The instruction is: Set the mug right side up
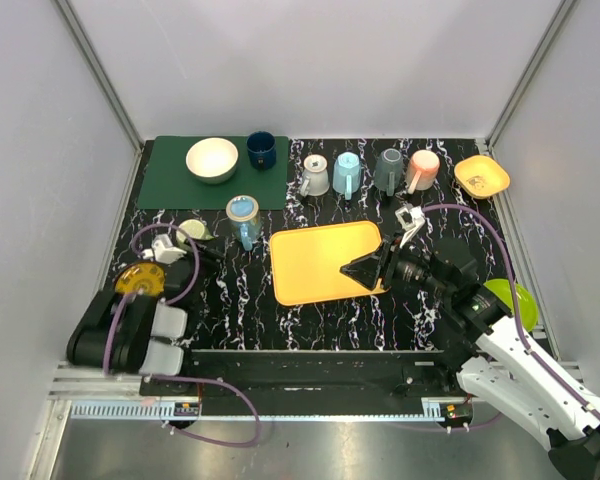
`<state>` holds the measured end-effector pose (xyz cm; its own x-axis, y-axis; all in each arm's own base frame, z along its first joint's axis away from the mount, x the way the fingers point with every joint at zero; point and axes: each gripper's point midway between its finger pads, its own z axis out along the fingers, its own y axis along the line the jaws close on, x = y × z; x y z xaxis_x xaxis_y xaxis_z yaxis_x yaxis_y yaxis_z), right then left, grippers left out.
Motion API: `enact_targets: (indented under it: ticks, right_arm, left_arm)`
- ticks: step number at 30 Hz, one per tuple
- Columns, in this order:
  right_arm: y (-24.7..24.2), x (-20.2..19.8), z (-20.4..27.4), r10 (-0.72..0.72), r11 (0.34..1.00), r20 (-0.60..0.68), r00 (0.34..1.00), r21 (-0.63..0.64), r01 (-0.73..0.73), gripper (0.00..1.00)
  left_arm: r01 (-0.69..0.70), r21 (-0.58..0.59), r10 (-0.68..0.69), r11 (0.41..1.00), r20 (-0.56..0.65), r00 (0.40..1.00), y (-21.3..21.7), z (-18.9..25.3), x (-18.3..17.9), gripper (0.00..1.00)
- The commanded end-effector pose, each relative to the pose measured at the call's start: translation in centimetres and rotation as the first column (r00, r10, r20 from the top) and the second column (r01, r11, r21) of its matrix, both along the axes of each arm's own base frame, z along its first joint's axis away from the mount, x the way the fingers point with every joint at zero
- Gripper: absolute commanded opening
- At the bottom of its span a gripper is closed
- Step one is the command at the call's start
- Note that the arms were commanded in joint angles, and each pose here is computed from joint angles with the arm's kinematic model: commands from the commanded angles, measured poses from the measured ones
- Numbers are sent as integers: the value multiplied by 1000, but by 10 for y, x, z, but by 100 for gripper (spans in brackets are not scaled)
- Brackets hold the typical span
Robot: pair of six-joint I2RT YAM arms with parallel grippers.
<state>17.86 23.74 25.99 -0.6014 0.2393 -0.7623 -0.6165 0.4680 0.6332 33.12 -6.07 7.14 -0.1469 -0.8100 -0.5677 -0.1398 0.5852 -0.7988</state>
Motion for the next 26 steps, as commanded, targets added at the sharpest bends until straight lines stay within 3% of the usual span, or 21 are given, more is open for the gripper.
enact_targets:
  ticks: [1,2,3,4,5,6,7,8,10,14,16,17,21,26]
  right_arm:
    - [1,3,13,-2,1000,43,999,-1,2,56]
    - [1,3,13,0,1000,43,999,0,0,56]
    - [2,3,12,1,1000,40,999,-1,-1,56]
    - [2,4,13,0,1000,40,999,0,0,56]
    - [2,5,13,-4,1000,43,999,3,4,56]
    - [3,7,11,-7,1000,29,1000,0,7,56]
    - [3,10,11,-22,1000,29,999,-2,22,57]
    - [3,12,10,-25,1000,26,999,-7,25,57]
    - [2,18,9,-48,998,17,999,-29,48,57]
    - [0,26,18,-81,995,32,996,-52,83,58]
    - [-5,31,27,-116,991,50,992,-62,119,58]
    - [-6,33,30,-126,989,60,990,-67,130,59]
    - [-18,40,41,-190,974,104,976,-101,200,59]
    - [-34,45,37,-271,949,106,957,-134,284,60]
  left_arm:
    - [38,-21,-37,999,73,997,-6,44,-16,67]
    - [43,5,-42,999,-78,996,-5,14,-31,68]
    - [53,39,-50,998,-75,996,-8,25,-35,68]
    - [53,53,-53,997,2,999,-8,54,-41,71]
    - [67,91,-58,994,-108,993,-7,35,-57,76]
    - [69,144,-57,987,-89,994,-8,53,-61,99]
    - [63,160,-54,985,-59,997,-7,68,-68,99]
    - [84,196,-57,977,-137,989,-5,56,-80,99]
    - [122,228,-86,966,-163,983,-10,68,-85,99]
    - [184,270,-61,945,-408,911,-12,51,-98,99]
    - [238,300,-79,924,-459,885,-30,59,-94,99]
    - [218,353,-29,910,-471,882,-26,60,-94,99]
    - [290,414,-100,863,-423,901,-73,98,-91,99]
    - [303,452,-119,839,-391,913,-89,117,-92,99]
